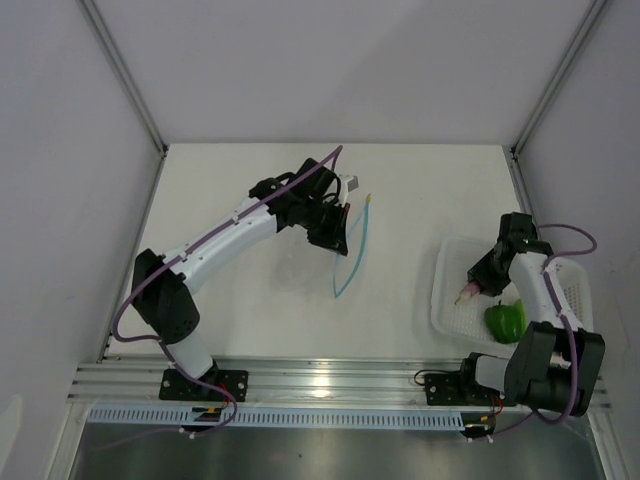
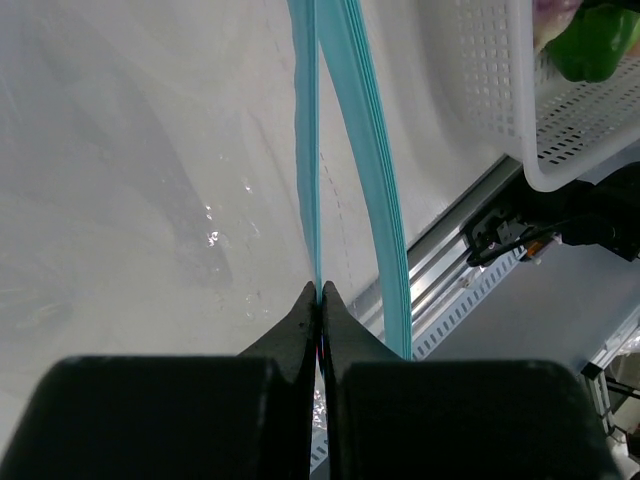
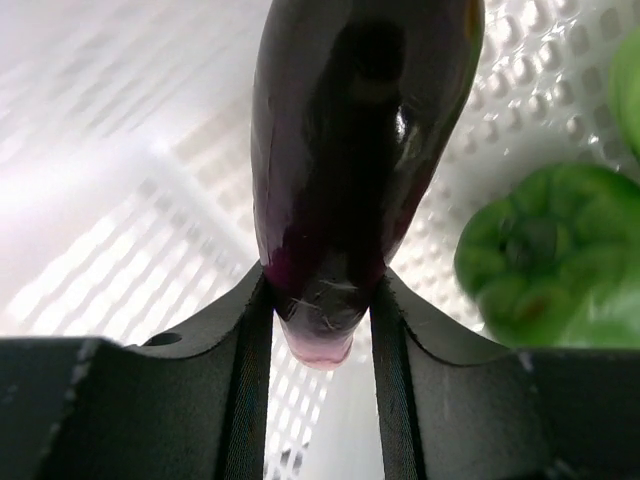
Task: Place the food in the zip-top bag and seal the zipper
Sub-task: Pick up the fake vegetable from the bin, then place the fake vegetable in the zipper food storage bag.
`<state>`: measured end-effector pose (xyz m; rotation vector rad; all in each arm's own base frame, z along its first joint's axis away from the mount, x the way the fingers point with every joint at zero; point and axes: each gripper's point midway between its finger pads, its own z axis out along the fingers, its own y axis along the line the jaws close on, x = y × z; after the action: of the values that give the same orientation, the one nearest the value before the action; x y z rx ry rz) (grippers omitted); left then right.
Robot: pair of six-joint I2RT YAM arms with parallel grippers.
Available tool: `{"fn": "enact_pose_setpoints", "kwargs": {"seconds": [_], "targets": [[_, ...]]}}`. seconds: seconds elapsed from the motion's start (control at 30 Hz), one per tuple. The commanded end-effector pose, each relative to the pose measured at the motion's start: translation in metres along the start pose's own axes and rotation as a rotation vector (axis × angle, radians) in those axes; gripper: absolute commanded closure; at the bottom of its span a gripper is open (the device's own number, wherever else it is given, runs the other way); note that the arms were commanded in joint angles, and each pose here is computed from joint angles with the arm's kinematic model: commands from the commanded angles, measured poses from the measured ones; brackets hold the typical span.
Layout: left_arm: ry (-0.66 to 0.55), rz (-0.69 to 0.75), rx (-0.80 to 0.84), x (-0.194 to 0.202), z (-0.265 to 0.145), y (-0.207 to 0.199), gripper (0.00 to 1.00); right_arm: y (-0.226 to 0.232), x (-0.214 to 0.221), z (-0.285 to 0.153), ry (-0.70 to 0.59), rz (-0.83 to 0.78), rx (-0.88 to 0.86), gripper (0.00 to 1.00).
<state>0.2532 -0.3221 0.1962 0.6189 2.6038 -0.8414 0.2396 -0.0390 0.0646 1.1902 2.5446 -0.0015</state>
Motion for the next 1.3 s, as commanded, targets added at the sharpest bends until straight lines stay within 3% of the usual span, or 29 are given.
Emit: {"fn": "enact_pose_setpoints", "kwargs": {"seconds": [0.0, 0.1, 0.17, 0.23, 0.33, 0.47, 0.6, 0.83, 1.0, 1.27], "targets": [[-0.030, -0.006, 0.040, -0.016, -0.007, -0.011, 1.00, 0.019, 0.000, -0.043, -0.037, -0.094, -0.111, 1.00], [-0.031, -0.023, 0.037, -0.019, -0.007, -0.012, 0.99, 0.050, -0.002, -0.082, -0.085, -0.161, -0.271, 1.00], [-0.035, -0.038, 0.030, -0.020, -0.007, -0.012, 0.99, 0.090, 0.006, -0.112, -0.050, -0.236, -0.499, 1.00], [-0.041, -0.051, 0.030, -0.021, -0.008, -0.012, 0.99, 0.126, 0.036, -0.144, 0.081, -0.331, -0.721, 1.00], [-0.047, -0.053, 0.019, -0.023, -0.008, -0.011, 0.99, 0.162, 0.074, -0.178, 0.216, -0.474, -0.880, 1.00], [-0.053, -0.060, 0.005, -0.025, -0.009, -0.010, 0.99, 0.181, 0.115, -0.219, 0.378, -0.622, -1.070, 1.00], [-0.059, -0.058, -0.016, -0.023, -0.010, -0.010, 0.99, 0.183, 0.145, -0.244, 0.598, -0.631, -1.213, 1.00], [-0.083, -0.054, -0.050, -0.018, -0.011, -0.008, 0.99, 0.183, 0.188, -0.268, 0.861, -0.673, -1.273, 1.00], [-0.124, -0.041, -0.058, -0.021, -0.018, -0.009, 0.99, 0.182, 0.200, -0.240, 0.988, -0.552, -1.150, 1.00], [-0.153, -0.042, -0.074, -0.018, -0.025, -0.006, 1.00, 0.177, 0.204, -0.214, 0.997, -0.473, -1.037, 1.00]]}}
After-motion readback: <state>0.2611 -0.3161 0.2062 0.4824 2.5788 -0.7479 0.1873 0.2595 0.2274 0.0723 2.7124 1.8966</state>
